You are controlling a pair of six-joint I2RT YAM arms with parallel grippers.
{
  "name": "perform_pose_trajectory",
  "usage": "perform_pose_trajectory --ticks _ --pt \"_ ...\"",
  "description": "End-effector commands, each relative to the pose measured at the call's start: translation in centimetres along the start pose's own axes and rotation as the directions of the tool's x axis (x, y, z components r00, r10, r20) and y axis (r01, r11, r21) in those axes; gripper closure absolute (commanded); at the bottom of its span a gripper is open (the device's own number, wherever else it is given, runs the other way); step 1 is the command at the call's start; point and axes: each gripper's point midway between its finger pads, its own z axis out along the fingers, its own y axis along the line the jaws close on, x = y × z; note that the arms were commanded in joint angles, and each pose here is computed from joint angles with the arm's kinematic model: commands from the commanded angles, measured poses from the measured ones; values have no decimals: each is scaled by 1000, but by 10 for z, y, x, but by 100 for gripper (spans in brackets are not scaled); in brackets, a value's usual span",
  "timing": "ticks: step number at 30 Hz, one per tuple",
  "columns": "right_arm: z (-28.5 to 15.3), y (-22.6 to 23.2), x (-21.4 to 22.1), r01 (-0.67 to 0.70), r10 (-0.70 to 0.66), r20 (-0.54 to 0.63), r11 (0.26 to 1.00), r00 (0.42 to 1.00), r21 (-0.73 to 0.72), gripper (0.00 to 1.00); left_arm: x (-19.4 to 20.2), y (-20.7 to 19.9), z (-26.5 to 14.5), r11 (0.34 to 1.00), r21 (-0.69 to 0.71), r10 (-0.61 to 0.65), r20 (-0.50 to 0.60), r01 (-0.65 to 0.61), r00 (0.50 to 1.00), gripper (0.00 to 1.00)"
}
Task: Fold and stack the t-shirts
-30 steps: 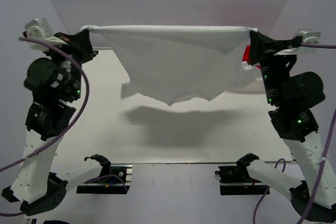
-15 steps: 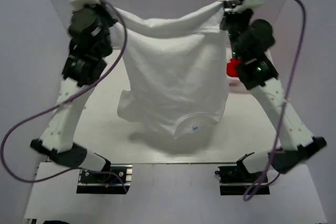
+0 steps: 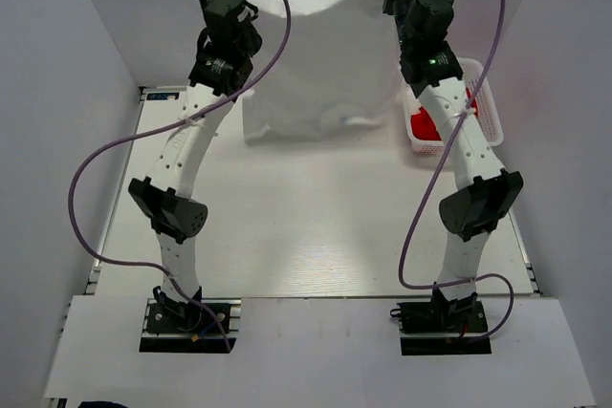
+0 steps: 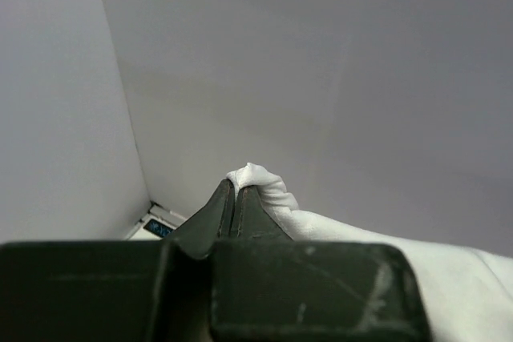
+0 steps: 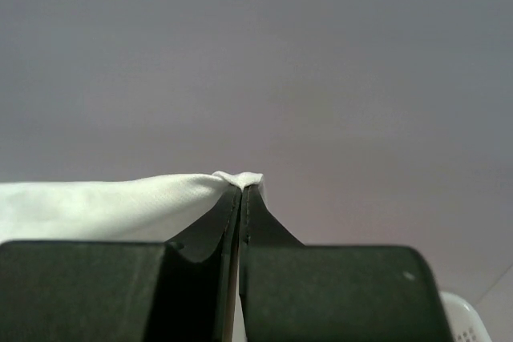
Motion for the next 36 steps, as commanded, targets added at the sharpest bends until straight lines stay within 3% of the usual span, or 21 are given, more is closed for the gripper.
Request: perform_pose_trajectory --ticks 1,3,5,6,8,9,11,12,14,16,17,19,20,24,25,26,28,31,32,34,36 --pt "-37 -9 -106 -78 98 242 993 965 -90 100 -131 89 -40 973 -56 -208 206 224 956 100" --pt "-52 -15 -120 -79 102 251 992 963 -100 100 -124 98 -50 976 -75 -191 180 206 965 100" --pt "-58 -8 -93 -51 79 187 988 979 -148 100 -96 109 -63 981 -84 -162 125 173 979 100" --pt "-57 -6 -69 -48 69 135 987 989 -154 100 -53 105 -64 986 -104 -123 59 129 991 100" --pt "-66 6 -34 -26 37 47 976 998 -217 100 -33 126 -81 975 -133 -180 10 179 984 100" --pt "-68 12 3 -25 19 -29 973 999 -231 100 19 124 -89 976 -143 -177 -96 163 979 100" --pt "-84 17 76 -35 -12 -192 970 981 -241 100 66 126 -108 975 -122 -207 -206 185 956 100" --pt "-89 14 84 -39 -10 -215 974 977 -222 100 108 131 -128 984 -82 -176 -304 158 936 100" --pt "-114 11 154 -72 -14 -420 979 907 -189 100 177 130 -157 970 -88 -241 -450 226 860 100" --pt "-136 10 181 -99 2 -512 982 859 -162 100 217 143 -183 962 -124 -273 -533 245 801 100" --pt "-166 9 231 -113 5 -630 985 777 -131 100 258 146 -205 969 -131 -244 -633 210 735 100" --pt "-193 10 263 -171 63 -729 983 681 -74 100 295 157 -235 977 -146 -214 -737 158 641 100" --pt "-226 12 293 -186 57 -823 981 565 -59 100 326 165 -254 988 -126 -152 -803 86 576 100" --pt "-301 28 353 -273 63 -950 962 305 -24 98 390 178 -326 997 -70 -62 -960 -17 274 100" --pt "-312 28 365 -273 59 -963 962 262 -16 73 397 182 -337 999 -34 -25 -975 -36 222 96" --pt "-320 27 372 -273 55 -971 962 235 -11 52 399 181 -349 999 -15 -9 -987 -39 163 67" --pt "-343 17 387 -221 44 -986 975 159 8 36 397 189 -362 997 19 27 -994 -80 106 42" --pt "-338 8 376 -170 54 -980 985 194 21 20 371 172 -350 999 37 36 -987 -1 158 0" --pt "-332 7 370 -171 60 -975 985 213 23 10 364 162 -344 994 95 85 -980 46 183 0" --pt "-316 10 352 -189 69 -957 982 282 15 10 353 146 -332 987 123 95 -966 107 239 0" --pt "-303 18 337 -234 72 -936 972 346 -12 10 339 120 -306 968 179 109 -931 174 349 0"
